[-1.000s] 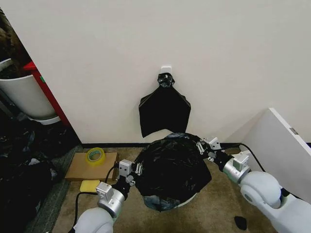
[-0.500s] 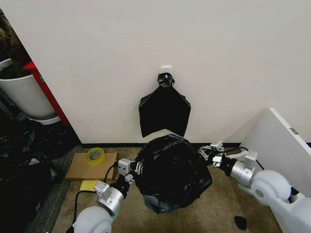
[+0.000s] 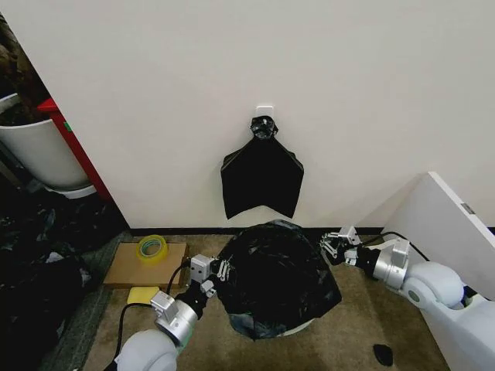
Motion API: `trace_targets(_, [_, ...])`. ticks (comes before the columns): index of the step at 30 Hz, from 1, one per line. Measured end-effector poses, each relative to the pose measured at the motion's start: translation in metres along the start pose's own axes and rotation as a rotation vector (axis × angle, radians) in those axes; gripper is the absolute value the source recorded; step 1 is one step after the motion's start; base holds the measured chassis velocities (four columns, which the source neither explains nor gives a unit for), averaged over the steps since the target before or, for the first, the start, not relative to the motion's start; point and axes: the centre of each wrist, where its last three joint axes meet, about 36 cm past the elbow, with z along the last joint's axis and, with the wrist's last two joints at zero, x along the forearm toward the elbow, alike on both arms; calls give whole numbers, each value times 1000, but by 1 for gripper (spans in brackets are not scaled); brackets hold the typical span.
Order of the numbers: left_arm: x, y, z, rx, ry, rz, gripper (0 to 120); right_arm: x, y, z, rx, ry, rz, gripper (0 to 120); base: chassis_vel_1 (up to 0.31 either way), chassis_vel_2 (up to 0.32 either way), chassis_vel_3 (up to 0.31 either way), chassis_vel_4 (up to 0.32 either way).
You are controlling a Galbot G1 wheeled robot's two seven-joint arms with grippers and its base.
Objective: Place the garbage bag over the trash bin.
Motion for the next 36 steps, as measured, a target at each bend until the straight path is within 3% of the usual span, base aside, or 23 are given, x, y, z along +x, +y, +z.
trace_targets(4, [0, -1, 0, 3, 0, -4, 1, 0, 3, -1, 4, -7, -11, 0, 0, 0, 0, 0])
trace_targets(7, [-1, -1, 1, 24, 6, -30, 1, -1, 6, -7, 7, -47, 12, 15, 0, 0, 0, 0])
trace_targets(12, [-2, 1, 0, 42, 19, -56, 1, 3, 1, -13, -17, -61, 61, 27, 0, 0, 0, 0])
trace_targets(16, [-4, 3, -3, 57, 35, -88, 1, 11, 0, -22, -122, -53, 136, 48, 0, 0, 0, 0])
trace_targets(23, [-4, -3, -10, 120, 95, -156, 1, 20, 6, -37, -288, -131, 237, 70, 0, 0, 0, 0])
trace_targets(26, [6, -15, -14, 290, 188, -187, 1, 10, 44, -52, -242, -176, 160, 85, 0, 0, 0, 0])
trace_targets(27, [6, -15, -14, 290, 188, -187, 1, 10, 44, -52, -242, -176, 160, 85, 0, 0, 0, 0])
trace_targets(30, [1, -10, -14, 348, 242, -220, 1, 3, 111, -73, -189, -204, 23, 98, 0, 0, 0, 0])
trace_targets(36, [-9, -6, -19, 341, 282, -241, 1, 5, 161, -84, -138, -212, -59, 100, 0, 0, 0, 0])
